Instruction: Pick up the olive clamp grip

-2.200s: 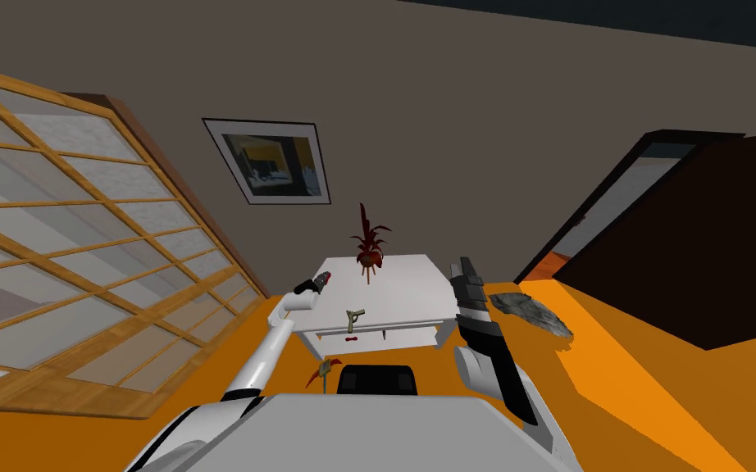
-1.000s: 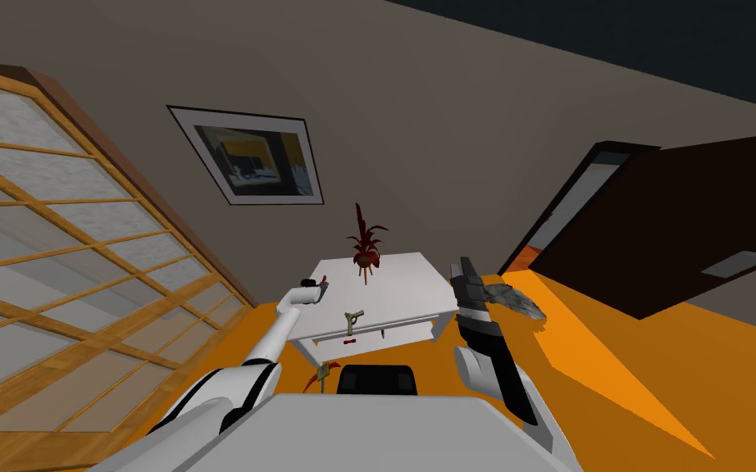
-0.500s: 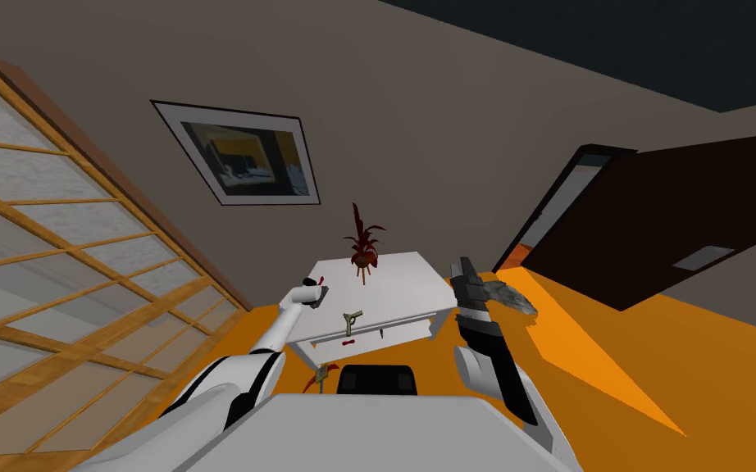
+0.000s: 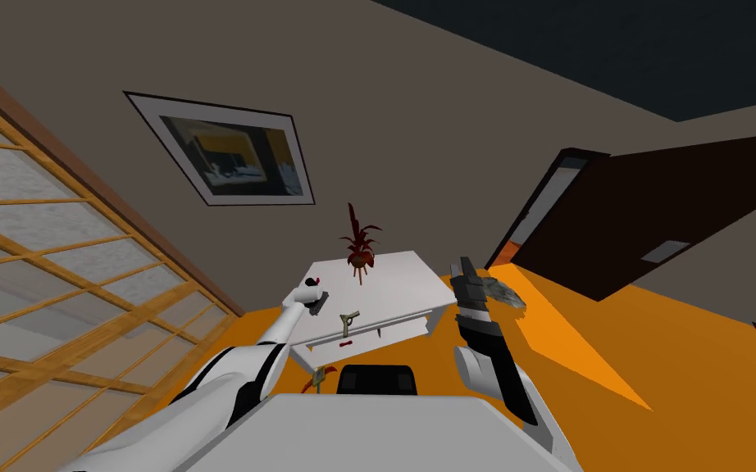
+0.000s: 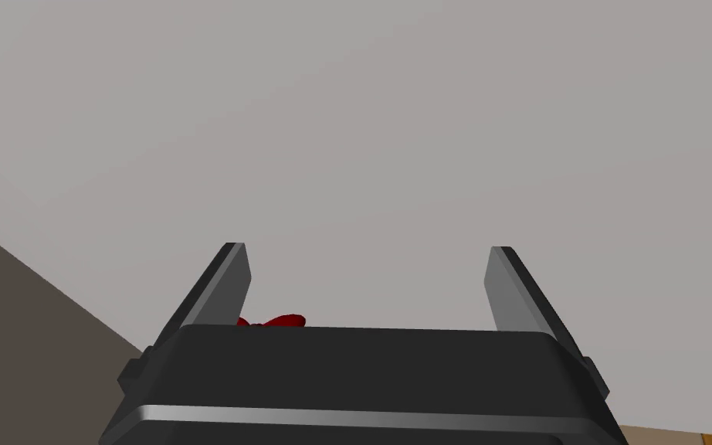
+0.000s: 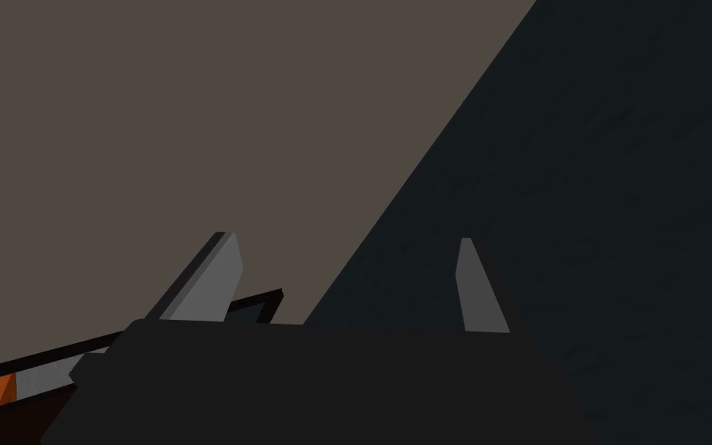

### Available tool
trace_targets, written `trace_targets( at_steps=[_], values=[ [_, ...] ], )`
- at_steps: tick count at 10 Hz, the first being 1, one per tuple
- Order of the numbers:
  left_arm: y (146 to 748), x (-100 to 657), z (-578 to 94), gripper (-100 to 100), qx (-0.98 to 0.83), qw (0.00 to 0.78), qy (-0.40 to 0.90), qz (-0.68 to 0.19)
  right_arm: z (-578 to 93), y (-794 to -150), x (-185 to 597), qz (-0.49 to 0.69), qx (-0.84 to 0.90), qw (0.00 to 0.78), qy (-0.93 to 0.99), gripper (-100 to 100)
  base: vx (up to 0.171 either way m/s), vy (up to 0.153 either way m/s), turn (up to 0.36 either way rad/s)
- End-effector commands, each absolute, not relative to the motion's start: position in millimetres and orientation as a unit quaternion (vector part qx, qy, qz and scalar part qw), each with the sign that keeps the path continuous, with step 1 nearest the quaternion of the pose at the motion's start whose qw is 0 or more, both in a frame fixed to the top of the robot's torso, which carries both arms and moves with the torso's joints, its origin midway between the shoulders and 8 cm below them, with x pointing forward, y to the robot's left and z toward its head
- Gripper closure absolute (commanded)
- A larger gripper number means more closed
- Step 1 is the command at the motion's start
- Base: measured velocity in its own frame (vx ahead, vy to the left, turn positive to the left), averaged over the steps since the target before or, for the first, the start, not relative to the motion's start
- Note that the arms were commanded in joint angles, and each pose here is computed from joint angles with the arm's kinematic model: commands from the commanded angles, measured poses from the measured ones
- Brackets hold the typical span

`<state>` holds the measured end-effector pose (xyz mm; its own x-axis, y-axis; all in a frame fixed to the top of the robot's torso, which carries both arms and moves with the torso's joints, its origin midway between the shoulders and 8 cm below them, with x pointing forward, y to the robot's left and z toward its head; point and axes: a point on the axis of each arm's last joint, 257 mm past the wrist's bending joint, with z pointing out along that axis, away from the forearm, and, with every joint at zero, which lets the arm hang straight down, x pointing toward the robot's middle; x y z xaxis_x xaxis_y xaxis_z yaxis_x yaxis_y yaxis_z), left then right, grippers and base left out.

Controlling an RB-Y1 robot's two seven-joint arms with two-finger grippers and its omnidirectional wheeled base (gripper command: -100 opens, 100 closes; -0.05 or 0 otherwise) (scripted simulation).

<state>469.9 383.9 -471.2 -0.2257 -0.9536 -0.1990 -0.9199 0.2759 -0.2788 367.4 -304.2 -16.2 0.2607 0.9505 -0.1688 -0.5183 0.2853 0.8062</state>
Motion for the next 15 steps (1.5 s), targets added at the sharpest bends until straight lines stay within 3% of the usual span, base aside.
trace_targets(
  at_steps=[1, 9, 13, 14, 15],
  values=[
    [383.8, 463.9, -475.7, -100, -0.601, 0.151, 0.784, -0.044, -16.2, -304.2, 367.4, 0.505, 0.319, 0.727, 0.338, 0, -0.004, -0.012, -0.036],
    [360.6, 415.3, -501.3, -100, -0.601, 0.046, 0.798, -0.007, -16.2, -304.2, 367.3, 0.505, 0.320, 0.727, 0.338, 0, 0.000, -0.035, -0.061],
    [346.6, 399.9, -510.2, -100, -0.599, 0.013, 0.800, -0.003, -16.2, -304.1, 367.3, 0.505, 0.320, 0.727, 0.338, 0, 0.021, -0.092, -0.082],
    [345.3, 398.8, -510.8, 0, -0.599, 0.010, 0.801, -0.003, -16.2, -304.2, 367.3, 0.505, 0.320, 0.727, 0.338, 0, 0.003, -0.012, 0.005],
    [354.9, 389.6, -516.4, -100, -0.596, 0.011, 0.803, -0.004, -16.2, -304.2, 367.3, 0.505, 0.320, 0.727, 0.338, 0, 0.049, -0.050, 0.054]
  ],
)
